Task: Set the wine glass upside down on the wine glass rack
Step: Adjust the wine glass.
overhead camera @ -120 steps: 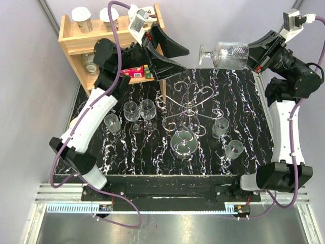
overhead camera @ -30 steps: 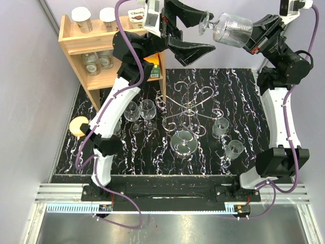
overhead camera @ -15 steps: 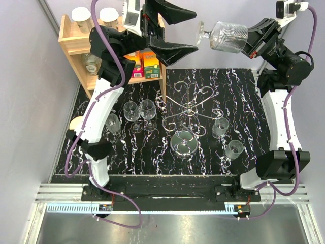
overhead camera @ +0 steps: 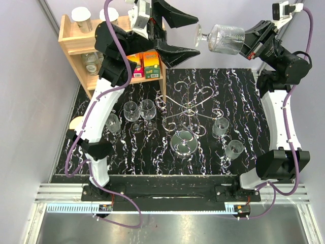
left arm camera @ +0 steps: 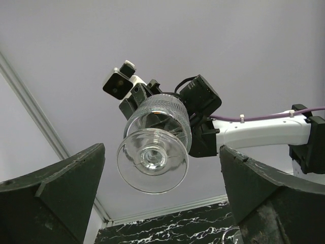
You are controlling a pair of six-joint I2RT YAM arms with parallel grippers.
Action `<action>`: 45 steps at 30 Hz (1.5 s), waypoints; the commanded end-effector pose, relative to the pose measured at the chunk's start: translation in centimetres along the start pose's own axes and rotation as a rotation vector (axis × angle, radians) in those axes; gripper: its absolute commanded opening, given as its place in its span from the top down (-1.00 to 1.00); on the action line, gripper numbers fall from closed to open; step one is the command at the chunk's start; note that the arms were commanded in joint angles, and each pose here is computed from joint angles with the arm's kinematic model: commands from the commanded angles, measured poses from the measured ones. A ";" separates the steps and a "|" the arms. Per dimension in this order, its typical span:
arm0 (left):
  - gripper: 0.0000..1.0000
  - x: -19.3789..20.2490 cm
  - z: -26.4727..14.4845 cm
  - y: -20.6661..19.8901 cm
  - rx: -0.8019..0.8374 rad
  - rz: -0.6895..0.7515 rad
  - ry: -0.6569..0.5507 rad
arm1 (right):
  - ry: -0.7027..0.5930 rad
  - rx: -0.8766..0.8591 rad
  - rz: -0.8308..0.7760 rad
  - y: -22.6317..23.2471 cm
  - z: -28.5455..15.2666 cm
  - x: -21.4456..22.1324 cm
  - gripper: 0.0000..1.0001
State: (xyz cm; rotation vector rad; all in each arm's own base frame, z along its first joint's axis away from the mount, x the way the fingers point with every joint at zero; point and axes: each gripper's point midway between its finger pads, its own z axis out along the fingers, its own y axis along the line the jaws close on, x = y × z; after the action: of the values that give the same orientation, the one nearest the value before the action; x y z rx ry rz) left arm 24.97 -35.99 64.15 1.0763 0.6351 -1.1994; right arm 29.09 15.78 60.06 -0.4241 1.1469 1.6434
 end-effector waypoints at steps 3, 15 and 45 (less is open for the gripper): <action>-0.98 -0.4 0.1 -0.8 0.029 0.048 0.011 | -0.011 -0.049 -0.061 3.7 0.3 -0.1 1.00; -0.82 0.7 0.2 -0.9 0.046 0.045 0.035 | -0.002 -0.043 -0.048 3.3 0.2 0.3 1.00; 0.70 7.1 -1.5 -2.6 0.072 -0.066 0.226 | 0.054 0.033 -0.010 -0.6 -3.1 6.0 1.00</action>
State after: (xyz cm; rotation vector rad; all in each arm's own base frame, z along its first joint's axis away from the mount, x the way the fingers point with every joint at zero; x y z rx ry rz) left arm 26.12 -38.02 57.95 1.2035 0.8037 -1.1927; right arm 29.31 15.88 54.15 -0.3531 1.2604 1.6538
